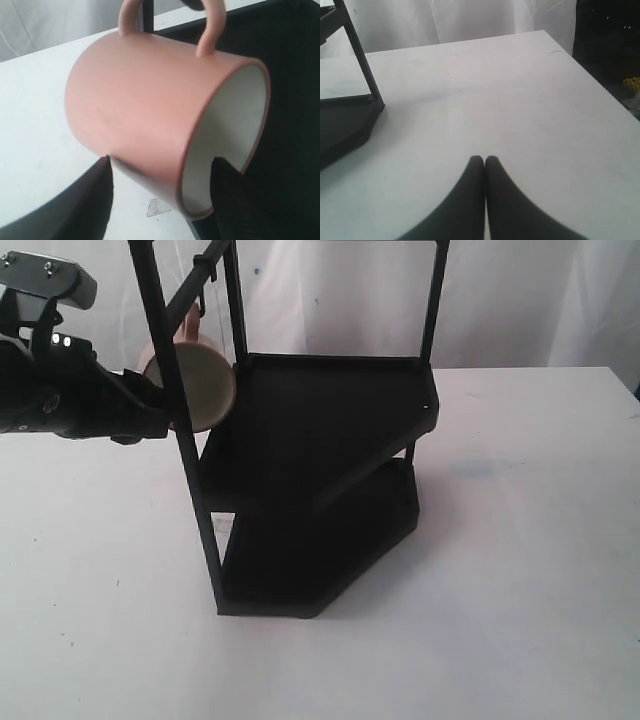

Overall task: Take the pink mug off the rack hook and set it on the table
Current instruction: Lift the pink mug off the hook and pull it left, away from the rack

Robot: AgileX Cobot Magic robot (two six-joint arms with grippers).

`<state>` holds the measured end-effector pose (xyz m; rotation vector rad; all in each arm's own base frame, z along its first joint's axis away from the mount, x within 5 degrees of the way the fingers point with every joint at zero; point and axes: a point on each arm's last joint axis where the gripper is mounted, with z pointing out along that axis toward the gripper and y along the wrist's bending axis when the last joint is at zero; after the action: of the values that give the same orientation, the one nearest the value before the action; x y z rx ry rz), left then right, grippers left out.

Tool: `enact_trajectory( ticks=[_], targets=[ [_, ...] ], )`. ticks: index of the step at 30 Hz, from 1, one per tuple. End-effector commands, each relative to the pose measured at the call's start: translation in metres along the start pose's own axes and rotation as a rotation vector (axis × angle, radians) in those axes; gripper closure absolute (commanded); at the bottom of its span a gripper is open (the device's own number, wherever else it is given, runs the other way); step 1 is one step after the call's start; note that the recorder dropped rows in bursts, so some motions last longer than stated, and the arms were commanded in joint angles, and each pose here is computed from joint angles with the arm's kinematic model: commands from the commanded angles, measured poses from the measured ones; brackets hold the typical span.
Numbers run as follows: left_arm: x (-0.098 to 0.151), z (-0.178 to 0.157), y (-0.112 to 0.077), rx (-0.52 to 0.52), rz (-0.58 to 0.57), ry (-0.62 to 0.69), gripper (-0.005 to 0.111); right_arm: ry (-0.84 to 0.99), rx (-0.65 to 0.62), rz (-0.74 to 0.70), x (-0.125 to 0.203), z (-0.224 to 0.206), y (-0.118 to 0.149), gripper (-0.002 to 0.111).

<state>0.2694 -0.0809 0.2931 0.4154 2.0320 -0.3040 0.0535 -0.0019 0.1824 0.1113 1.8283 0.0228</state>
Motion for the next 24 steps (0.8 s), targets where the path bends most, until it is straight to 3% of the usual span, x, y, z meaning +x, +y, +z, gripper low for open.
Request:
enact_trajectory(
  ticks=[1,8,17,24],
  targets=[
    [-0.001,0.002,0.002,-0.029,-0.053,-0.021,0.054,-0.009,-0.004,-0.007,0.000,0.000,0.000,0.108],
    [-0.002,0.002,0.003,-0.040,-0.084,-0.029,0.107,-0.009,-0.004,-0.007,0.000,0.000,0.000,0.108],
    [-0.016,-0.012,-0.006,0.041,-0.062,-0.053,0.107,-0.009,-0.004,-0.007,0.000,0.000,0.000,0.108],
    [-0.031,-0.046,-0.013,0.057,0.058,-0.121,0.107,-0.009,-0.004,-0.007,0.000,0.000,0.000,0.108]
  ],
)
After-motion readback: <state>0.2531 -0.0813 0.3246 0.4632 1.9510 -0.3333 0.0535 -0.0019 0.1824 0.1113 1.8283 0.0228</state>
